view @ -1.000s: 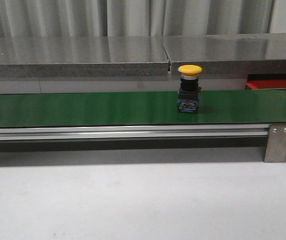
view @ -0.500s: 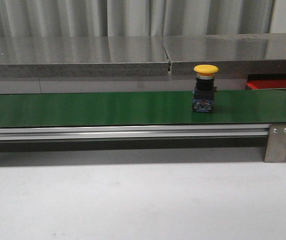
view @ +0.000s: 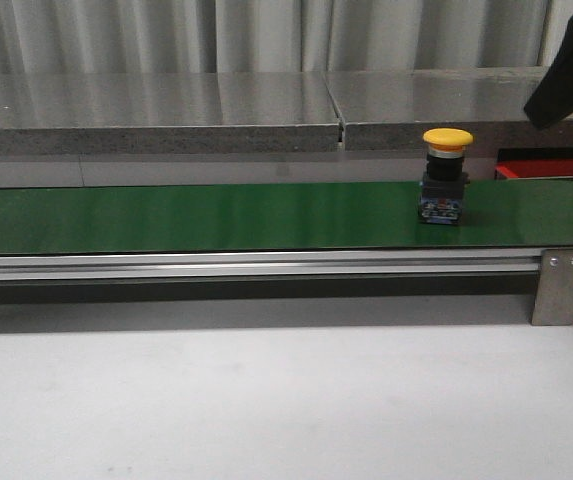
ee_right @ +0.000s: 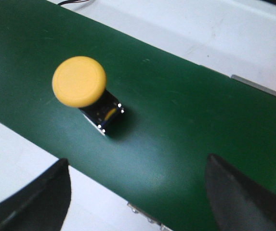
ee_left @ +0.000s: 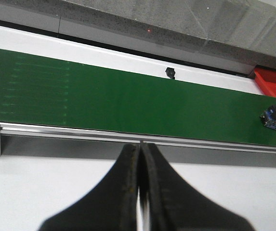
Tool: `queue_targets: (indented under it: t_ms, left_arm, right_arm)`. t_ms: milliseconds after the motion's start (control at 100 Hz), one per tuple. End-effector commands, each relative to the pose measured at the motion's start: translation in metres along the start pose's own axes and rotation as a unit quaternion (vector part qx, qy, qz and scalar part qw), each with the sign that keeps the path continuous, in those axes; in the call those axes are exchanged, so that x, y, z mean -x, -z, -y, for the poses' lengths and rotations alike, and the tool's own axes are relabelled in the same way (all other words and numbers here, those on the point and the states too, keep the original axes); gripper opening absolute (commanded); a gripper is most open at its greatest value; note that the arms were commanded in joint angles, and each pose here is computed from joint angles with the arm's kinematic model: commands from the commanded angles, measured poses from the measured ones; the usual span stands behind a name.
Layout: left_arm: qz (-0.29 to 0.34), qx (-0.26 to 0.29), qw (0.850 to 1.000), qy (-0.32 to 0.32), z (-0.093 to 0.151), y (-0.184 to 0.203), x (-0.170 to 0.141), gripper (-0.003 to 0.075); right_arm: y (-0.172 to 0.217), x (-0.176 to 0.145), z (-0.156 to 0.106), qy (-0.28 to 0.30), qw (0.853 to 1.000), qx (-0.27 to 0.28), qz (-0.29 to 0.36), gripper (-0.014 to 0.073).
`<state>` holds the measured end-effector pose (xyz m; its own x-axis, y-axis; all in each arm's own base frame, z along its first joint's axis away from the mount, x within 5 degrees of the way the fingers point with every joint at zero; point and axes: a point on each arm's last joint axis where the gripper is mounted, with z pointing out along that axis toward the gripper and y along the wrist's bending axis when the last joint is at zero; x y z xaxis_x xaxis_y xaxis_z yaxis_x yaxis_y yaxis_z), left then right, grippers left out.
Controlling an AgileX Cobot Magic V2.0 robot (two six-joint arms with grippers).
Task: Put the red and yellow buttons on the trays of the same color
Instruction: 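Move the right gripper to the belt's end and grasp the yellow button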
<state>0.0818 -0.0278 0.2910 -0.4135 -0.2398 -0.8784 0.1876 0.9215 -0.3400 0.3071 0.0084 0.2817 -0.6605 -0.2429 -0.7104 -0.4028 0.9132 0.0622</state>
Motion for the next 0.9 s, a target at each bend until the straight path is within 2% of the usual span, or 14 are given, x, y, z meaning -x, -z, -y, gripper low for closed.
queue_targets:
  t_ms: [0,390,620,890]
  left_arm:
    - [0.035,-0.008,0.999,0.012,0.004,0.003,0.012,-0.0019]
    - [0.035,-0.008,0.999,0.012,0.004,0.003,0.012,-0.0019]
    - [0.035,-0.008,0.999,0.012,0.004,0.003,0.012,-0.0019]
    - [0.035,-0.008,0.999,0.012,0.004,0.003,0.012,-0.0019]
  right_arm:
    - [0.003,0.015,-0.001,0.013,0.999,-0.02,0.041,0.0575]
    - [-0.035,0.006,0.003,0.012,1.0,-0.009,0.006,0.0575]
    - [-0.04,0.01,0.004,0.031,0.999,-0.029,0.027,0.0575]
    - [-0.039,0.015,0.009,0.027,0.996,-0.059,0.055,0.0569]
